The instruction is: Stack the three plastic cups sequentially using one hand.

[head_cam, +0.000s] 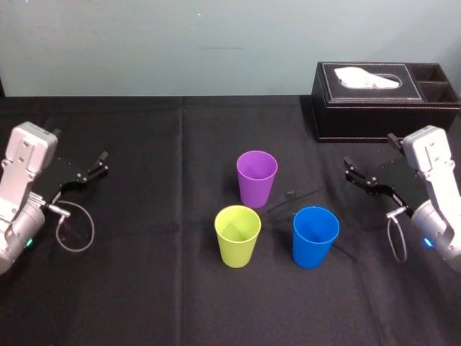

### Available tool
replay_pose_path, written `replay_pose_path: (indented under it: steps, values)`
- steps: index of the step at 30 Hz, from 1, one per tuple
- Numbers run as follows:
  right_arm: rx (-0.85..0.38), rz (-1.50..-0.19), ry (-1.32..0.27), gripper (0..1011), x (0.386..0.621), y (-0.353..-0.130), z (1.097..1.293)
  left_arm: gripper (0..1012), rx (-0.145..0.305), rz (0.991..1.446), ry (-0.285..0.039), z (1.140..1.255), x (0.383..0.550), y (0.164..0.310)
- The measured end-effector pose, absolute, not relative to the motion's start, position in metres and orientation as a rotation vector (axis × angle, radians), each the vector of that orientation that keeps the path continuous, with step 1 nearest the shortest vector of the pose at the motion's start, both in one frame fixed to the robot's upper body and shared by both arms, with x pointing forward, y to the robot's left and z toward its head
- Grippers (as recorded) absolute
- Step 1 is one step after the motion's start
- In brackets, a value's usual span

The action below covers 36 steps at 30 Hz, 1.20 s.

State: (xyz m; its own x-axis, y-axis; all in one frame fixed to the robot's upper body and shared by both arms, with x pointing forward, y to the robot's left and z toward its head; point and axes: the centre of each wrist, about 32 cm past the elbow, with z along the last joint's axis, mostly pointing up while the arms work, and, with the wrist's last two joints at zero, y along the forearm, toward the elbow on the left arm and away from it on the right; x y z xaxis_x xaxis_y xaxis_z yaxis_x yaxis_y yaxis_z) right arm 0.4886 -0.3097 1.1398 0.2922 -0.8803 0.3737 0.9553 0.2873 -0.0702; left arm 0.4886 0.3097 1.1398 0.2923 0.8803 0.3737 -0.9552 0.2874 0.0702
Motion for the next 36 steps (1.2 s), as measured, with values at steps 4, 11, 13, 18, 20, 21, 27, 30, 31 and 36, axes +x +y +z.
replay_pose_path:
  steps: [4, 11, 13, 18, 20, 21, 27, 30, 31, 36]
  values:
    - [-0.304, -1.248, -0.285, 1003, 0.489, -0.31, 1.14, 1011, 0.304, 1.248, -0.285, 1.14, 0.489, 0.31]
    - [-0.304, -1.248, -0.285, 1003, 0.489, -0.31, 1.14, 1011, 0.304, 1.248, -0.285, 1.14, 0.489, 0.31]
    - [-0.304, -1.248, -0.285, 1003, 0.489, -0.31, 1.14, 1012, 0.304, 1.248, -0.285, 1.14, 0.489, 0.31]
    - [-0.304, -1.248, -0.285, 1003, 0.489, -0.31, 1.14, 1011, 0.304, 1.248, -0.285, 1.14, 0.489, 0.31]
    - [-0.305, -1.248, -0.285, 1003, 0.489, -0.31, 1.14, 1011, 0.304, 1.248, -0.285, 1.14, 0.489, 0.31]
    - [-0.304, -1.248, -0.285, 1003, 0.489, -0.31, 1.14, 1011, 0.304, 1.248, -0.285, 1.14, 0.489, 0.31]
    - [-0.298, -1.247, -0.282, 1003, 0.489, -0.309, 1.14, 1011, 0.304, 1.248, -0.285, 1.14, 0.489, 0.31]
    - [-0.284, -1.238, -0.276, 1003, 0.489, -0.309, 1.143, 1012, 0.305, 1.248, -0.285, 1.14, 0.489, 0.31]
    - [-0.278, -1.235, -0.271, 1003, 0.489, -0.309, 1.143, 1011, 0.305, 1.248, -0.285, 1.14, 0.489, 0.31]
    - [-0.23, -1.203, -0.235, 1003, 0.483, -0.318, 1.15, 1012, 0.305, 1.248, -0.285, 1.14, 0.489, 0.31]
